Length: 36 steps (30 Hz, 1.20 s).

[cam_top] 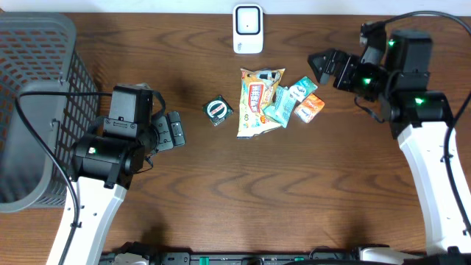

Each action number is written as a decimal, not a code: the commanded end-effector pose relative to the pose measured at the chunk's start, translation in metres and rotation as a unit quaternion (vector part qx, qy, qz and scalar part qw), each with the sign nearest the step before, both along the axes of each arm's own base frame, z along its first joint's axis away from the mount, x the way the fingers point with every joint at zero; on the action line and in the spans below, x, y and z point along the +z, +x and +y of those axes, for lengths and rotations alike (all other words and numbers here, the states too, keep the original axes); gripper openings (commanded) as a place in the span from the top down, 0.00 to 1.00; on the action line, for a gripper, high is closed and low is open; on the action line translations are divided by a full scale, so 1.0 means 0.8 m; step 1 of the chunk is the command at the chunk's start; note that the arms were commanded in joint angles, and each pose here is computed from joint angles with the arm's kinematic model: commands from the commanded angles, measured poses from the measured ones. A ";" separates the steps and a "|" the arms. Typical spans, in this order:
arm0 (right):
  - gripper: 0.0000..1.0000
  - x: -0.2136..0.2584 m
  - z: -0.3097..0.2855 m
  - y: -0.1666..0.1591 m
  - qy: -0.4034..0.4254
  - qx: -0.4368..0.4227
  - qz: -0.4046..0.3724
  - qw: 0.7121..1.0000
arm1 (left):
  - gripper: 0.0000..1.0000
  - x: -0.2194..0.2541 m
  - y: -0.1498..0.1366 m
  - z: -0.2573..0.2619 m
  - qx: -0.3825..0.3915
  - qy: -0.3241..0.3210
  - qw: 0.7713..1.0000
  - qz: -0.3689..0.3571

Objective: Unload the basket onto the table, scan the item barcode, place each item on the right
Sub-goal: 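Swing the right gripper from rest toward the item pile, then lower the right gripper onto the orange soap box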

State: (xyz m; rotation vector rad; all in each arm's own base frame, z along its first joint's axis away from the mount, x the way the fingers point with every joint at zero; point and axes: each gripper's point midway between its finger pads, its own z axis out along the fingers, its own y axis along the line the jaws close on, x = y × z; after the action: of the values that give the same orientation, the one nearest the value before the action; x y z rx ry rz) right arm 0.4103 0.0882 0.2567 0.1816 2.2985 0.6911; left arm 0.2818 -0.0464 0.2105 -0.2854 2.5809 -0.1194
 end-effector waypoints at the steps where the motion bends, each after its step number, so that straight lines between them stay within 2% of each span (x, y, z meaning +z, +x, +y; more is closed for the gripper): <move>1: 0.01 -0.034 -0.055 0.011 -0.108 -0.089 0.028 0.990 | 0.02 0.003 0.002 0.000 0.004 -0.003 1.000 -0.002; 4: 0.01 -0.050 -0.069 0.007 -0.134 -0.109 0.052 0.984 | 0.02 0.003 0.002 0.000 0.004 -0.003 1.000 -0.002; 19: 0.01 -0.060 -0.070 0.006 -0.135 -0.110 0.063 0.983 | 0.02 0.003 0.002 0.000 0.004 -0.003 1.000 -0.002; 25: 0.01 -0.104 -0.083 0.012 -0.165 -0.125 0.104 0.973 | 0.02 0.003 0.002 0.000 0.004 -0.003 1.000 -0.002; 32: 0.01 -0.137 -0.051 0.013 -0.115 -0.072 0.141 0.981 | 0.02 0.003 0.002 0.000 0.004 -0.003 1.000 -0.002; 36: 0.10 -0.156 -0.054 0.019 -0.129 -0.077 0.153 0.977 | 0.02 0.003 0.002 0.000 0.004 -0.003 1.000 -0.002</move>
State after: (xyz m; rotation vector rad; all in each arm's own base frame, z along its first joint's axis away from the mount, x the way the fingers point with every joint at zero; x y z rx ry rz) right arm 0.4239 0.0394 0.1430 0.3820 2.5805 0.2903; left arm 0.2818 -0.0463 0.2105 -0.2855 2.5808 -0.1189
